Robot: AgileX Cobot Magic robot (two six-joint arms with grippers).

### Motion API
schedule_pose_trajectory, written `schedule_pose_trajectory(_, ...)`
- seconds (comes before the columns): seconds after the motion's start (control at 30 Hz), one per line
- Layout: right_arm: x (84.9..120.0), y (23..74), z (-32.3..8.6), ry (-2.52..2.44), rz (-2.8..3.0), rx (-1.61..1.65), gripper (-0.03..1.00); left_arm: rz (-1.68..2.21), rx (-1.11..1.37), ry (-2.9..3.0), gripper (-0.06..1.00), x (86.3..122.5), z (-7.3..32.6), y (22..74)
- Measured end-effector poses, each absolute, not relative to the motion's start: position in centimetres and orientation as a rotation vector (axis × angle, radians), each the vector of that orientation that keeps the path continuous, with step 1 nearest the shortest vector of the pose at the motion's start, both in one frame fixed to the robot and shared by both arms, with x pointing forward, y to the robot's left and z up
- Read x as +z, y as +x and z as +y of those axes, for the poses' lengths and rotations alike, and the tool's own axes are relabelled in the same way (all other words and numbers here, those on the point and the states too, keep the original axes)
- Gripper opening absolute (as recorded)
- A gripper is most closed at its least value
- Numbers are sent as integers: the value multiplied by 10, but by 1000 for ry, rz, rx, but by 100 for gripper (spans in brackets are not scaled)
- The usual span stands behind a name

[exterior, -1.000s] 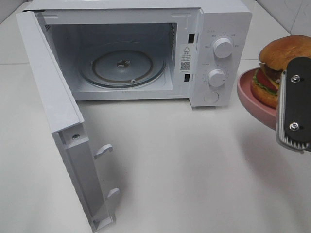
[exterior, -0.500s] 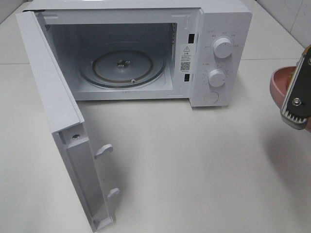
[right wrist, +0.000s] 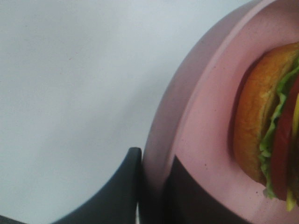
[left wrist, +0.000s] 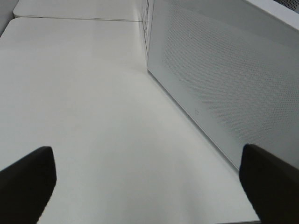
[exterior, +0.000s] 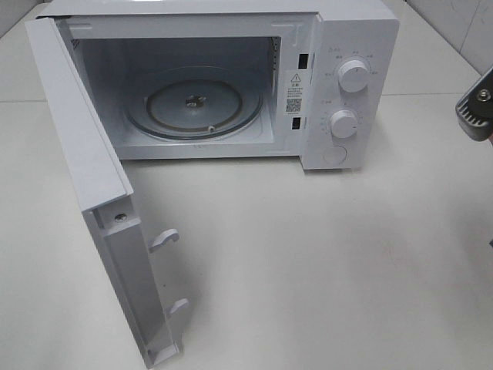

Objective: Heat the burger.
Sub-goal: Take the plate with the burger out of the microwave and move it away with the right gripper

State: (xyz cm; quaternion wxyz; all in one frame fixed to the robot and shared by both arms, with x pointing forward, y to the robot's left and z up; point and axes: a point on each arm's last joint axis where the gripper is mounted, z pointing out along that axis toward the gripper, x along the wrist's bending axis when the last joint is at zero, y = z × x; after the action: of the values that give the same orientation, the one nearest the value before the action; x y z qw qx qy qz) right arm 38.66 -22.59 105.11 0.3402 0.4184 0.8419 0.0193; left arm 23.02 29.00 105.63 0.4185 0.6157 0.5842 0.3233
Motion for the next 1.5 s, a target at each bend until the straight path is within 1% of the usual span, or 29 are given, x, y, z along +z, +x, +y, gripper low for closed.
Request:
schedule_pose_trajectory(0.23,1035,396,-221,1131,2175,-135,5,1465,811,1544,99,1056,290,230)
schedule_pose_trajectory(0.37,1029,400,-218,1169,2152,-161,5,1465,811,1544,99,1056,290,230)
schedule_pose_trajectory(0.73,999,419,-207,1318,2086,-241,5,1465,811,1544,99,1056,290,230)
schedule_pose_trajectory(0.97,975,446,-222,1479,2010,-275,5,1465,811,1544,99,1056,290,230)
schedule_pose_trajectory(1.23,961,458,-236,1575,1952,-321,5,1465,811,1544,99,1056,290,230)
schedule_pose_trajectory(1.4,942,472,-251,1672,1918,-344,6,1465,811,1544,99,1056,290,230)
schedule_pose_trajectory(1.5,939,474,-252,1679,1917,-359,6,1465,811,1544,99,1056,290,230)
